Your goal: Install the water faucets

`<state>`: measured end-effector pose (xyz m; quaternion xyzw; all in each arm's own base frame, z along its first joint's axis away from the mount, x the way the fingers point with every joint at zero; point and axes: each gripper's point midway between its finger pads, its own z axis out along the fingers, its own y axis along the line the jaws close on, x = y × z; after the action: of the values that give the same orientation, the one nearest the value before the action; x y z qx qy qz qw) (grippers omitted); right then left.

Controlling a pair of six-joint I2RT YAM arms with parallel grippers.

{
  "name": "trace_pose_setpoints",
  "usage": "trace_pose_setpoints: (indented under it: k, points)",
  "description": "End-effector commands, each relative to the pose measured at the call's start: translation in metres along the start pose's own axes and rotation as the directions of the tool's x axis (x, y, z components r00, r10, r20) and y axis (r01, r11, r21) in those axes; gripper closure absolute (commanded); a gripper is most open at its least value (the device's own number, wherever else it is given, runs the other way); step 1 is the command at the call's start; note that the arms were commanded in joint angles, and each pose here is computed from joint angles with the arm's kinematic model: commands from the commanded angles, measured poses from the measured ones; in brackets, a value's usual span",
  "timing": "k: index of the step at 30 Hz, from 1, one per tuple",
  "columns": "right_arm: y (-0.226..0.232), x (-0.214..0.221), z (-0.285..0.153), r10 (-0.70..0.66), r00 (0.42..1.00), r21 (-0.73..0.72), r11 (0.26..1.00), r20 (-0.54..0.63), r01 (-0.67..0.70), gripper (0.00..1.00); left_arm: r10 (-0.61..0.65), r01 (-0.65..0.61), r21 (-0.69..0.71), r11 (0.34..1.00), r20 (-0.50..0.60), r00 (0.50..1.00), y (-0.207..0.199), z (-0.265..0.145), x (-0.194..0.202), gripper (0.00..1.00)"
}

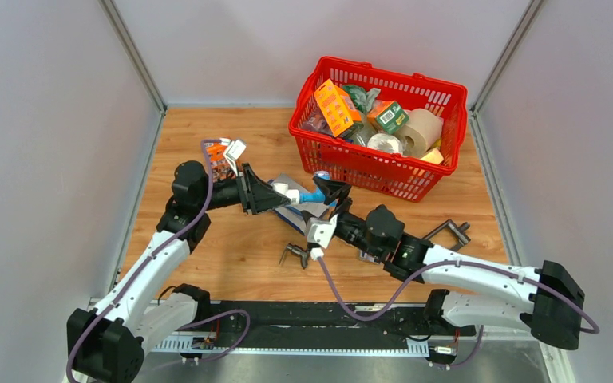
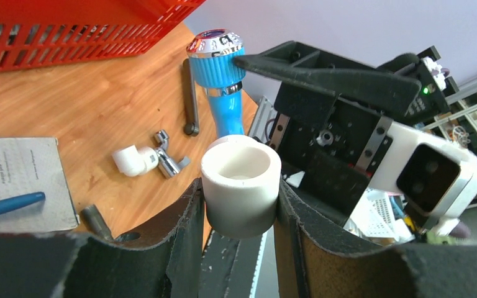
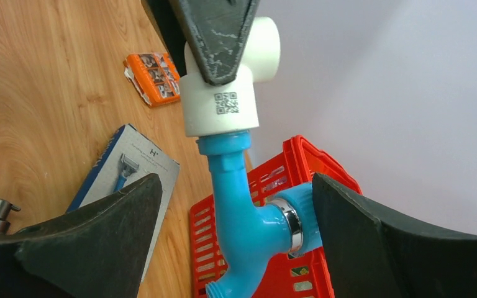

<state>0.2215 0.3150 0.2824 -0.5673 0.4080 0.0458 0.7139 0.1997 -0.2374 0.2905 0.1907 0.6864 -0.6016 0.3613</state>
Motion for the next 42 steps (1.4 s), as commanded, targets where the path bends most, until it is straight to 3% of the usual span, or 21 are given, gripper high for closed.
trace_pose_setpoints:
  k: [1,6,8,11,13,15,18,23,28,30,32,35,39,40,42]
  points:
    - [-0.002,0.023,0.004,-0.096,0.986,0.063,0.992,-0.136,0.106,0.09,0.062,-0.064,0.094,0.994,0.018,0.998,-0.038,-0.004,-0.017,1.00]
    - [-0.011,0.038,0.006,-0.122,0.964,0.150,0.976,-0.237,0.161,0.14,0.069,-0.070,0.136,0.988,0.012,0.998,-0.049,-0.006,-0.017,1.00]
    - [-0.011,0.039,0.007,-0.099,0.965,0.152,0.979,-0.243,0.138,0.21,0.083,-0.084,0.148,0.985,0.013,0.996,-0.054,-0.007,-0.018,1.00]
    - [-0.007,0.036,0.011,-0.076,0.969,0.131,0.985,-0.234,0.109,0.39,0.112,-0.112,0.167,0.980,0.008,0.994,-0.060,-0.009,-0.020,1.00]
    - [-0.002,0.036,0.012,-0.064,0.970,0.097,0.991,-0.233,0.088,0.60,0.133,-0.132,0.182,0.974,0.003,0.991,-0.065,-0.010,-0.020,1.00]
    - [0.000,0.031,0.014,-0.039,0.977,0.075,0.996,-0.211,0.056,0.75,0.154,-0.151,0.194,0.969,-0.002,0.988,-0.068,-0.011,-0.020,1.00]
    - [0.010,0.022,0.015,0.000,0.986,-0.010,1.000,-0.169,-0.002,0.88,0.211,-0.205,0.206,0.957,-0.005,0.978,-0.072,-0.014,-0.019,1.00]
    - [0.036,0.000,0.015,0.116,0.989,-0.240,0.962,-0.088,-0.134,1.00,0.444,-0.429,0.230,0.874,-0.014,0.896,-0.081,-0.024,-0.010,1.00]
    - [0.052,-0.028,0.005,0.241,0.971,-0.464,0.859,-0.009,-0.217,1.00,0.680,-0.664,0.222,0.714,0.009,0.733,-0.081,-0.038,0.003,1.00]
    - [0.056,-0.037,0.001,0.278,0.961,-0.524,0.819,0.010,-0.232,1.00,0.718,-0.705,0.212,0.677,0.023,0.696,-0.079,-0.039,0.005,1.00]
    - [0.055,-0.040,0.001,0.289,0.957,-0.528,0.813,0.002,-0.244,1.00,0.714,-0.708,0.161,0.687,0.028,0.699,-0.075,-0.039,-0.001,1.00]
    - [0.040,-0.028,0.006,0.269,0.962,-0.442,0.858,-0.046,-0.261,1.00,0.648,-0.649,0.039,0.760,0.035,0.761,-0.061,-0.035,-0.016,0.98]
    - [0.019,-0.002,0.014,0.258,0.956,-0.276,0.917,-0.138,-0.287,1.00,0.525,-0.512,-0.142,0.847,0.071,0.848,-0.036,-0.034,-0.031,0.61]
    - [0.016,0.000,0.017,0.270,0.952,-0.243,0.923,-0.142,-0.298,1.00,0.464,-0.441,-0.186,0.878,0.104,0.880,-0.029,-0.035,-0.033,0.44]
    - [0.012,0.010,0.020,0.281,0.946,-0.181,0.934,-0.160,-0.308,1.00,0.367,-0.330,-0.221,0.918,0.149,0.918,-0.023,-0.036,-0.033,0.24]
